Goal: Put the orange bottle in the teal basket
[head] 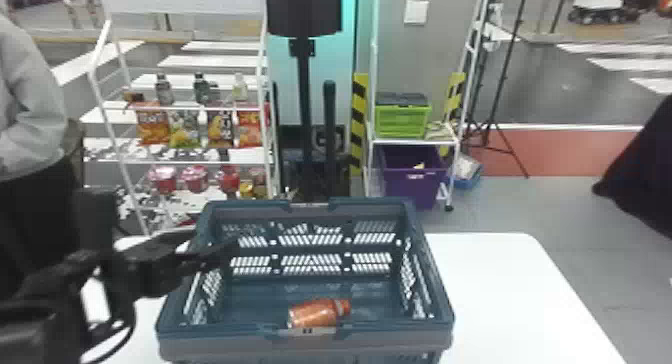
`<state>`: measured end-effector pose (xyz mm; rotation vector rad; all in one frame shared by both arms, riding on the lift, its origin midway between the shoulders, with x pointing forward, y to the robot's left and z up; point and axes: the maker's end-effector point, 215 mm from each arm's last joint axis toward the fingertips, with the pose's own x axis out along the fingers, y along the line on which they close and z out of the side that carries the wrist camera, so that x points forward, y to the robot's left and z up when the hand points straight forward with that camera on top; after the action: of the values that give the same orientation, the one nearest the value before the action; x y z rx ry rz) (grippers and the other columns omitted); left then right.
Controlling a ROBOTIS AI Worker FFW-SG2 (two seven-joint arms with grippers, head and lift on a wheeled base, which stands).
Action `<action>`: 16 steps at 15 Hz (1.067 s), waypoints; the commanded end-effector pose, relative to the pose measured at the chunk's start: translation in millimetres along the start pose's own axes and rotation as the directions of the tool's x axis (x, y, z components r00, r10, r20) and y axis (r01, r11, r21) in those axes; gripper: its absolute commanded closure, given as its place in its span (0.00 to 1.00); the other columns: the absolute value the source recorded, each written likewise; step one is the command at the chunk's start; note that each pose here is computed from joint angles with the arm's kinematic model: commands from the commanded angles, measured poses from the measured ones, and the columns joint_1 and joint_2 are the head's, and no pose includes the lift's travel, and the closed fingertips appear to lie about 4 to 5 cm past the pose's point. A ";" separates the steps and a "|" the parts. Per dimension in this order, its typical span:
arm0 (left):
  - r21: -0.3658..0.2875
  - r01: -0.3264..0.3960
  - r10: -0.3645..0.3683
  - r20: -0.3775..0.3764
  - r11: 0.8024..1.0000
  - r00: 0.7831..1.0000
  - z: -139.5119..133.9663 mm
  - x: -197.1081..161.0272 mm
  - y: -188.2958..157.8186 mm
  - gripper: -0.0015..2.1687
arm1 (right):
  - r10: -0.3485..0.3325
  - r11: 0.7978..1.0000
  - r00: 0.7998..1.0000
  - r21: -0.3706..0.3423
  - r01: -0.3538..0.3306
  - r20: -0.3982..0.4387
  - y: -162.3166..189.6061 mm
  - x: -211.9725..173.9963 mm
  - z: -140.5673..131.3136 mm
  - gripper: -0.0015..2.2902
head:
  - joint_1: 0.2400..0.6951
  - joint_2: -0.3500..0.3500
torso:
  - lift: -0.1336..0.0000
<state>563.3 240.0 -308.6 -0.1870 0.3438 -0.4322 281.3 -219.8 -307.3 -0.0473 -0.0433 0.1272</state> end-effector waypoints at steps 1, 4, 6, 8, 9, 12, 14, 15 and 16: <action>-0.065 -0.050 0.053 0.039 0.997 0.998 -14.7 -51.4 18.5 0.01 | -0.001 1.000 1.000 0.003 0.001 0.003 0.0 1.7 0.9 0.05 | 0.57 0.50 | 1.00; -0.115 -0.131 0.135 0.028 0.985 0.990 -53.6 -101.2 32.2 0.01 | 0.000 1.000 1.000 0.006 0.000 0.004 0.0 6.5 -0.5 0.05 | 0.57 0.50 | 1.00; -0.080 -0.206 0.208 0.018 0.975 0.978 -77.6 -125.0 41.4 0.01 | 0.002 1.000 1.000 0.022 -0.002 0.004 -0.2 10.4 -1.2 0.05 | 0.57 0.50 | 1.00; -0.016 -0.276 0.276 0.065 0.961 0.959 -88.0 -146.3 47.3 0.01 | 0.007 0.999 1.000 0.032 -0.006 -0.007 3.3 13.9 -3.7 0.05 | 0.57 0.50 | 1.00; -0.002 -0.309 0.309 0.063 0.951 0.949 -101.9 -152.9 46.2 0.01 | 0.010 0.999 1.000 0.040 -0.010 -0.017 5.8 15.7 -5.8 0.05 | 0.57 0.50 | 1.00; 0.048 -0.363 0.355 0.120 0.931 0.927 -121.4 -159.5 30.8 0.01 | 0.025 0.998 0.999 0.051 -0.023 -0.038 16.2 20.1 -11.5 0.05 | 0.57 0.50 | 1.00; 0.115 -0.389 0.364 0.193 0.914 0.911 -121.7 -156.5 6.4 0.01 | 0.040 0.998 0.997 0.054 -0.037 -0.062 25.9 22.4 -16.1 0.05 | 0.57 0.50 | 1.00; 0.110 -0.393 0.367 0.201 0.913 0.908 -127.5 -155.8 -4.2 0.01 | 0.052 0.997 0.997 0.053 -0.049 -0.061 32.8 25.1 -15.2 0.05 | 0.57 0.50 | 1.00; 0.116 -0.401 0.371 0.215 0.909 0.904 -131.1 -155.8 -13.8 0.01 | 0.059 0.997 0.996 0.057 -0.055 -0.062 37.0 27.1 -15.7 0.05 | 0.57 0.50 | 1.00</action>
<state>385.1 301.6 -381.3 -0.0059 0.1743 -0.0265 302.3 -187.3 -323.4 0.0005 0.0231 0.1733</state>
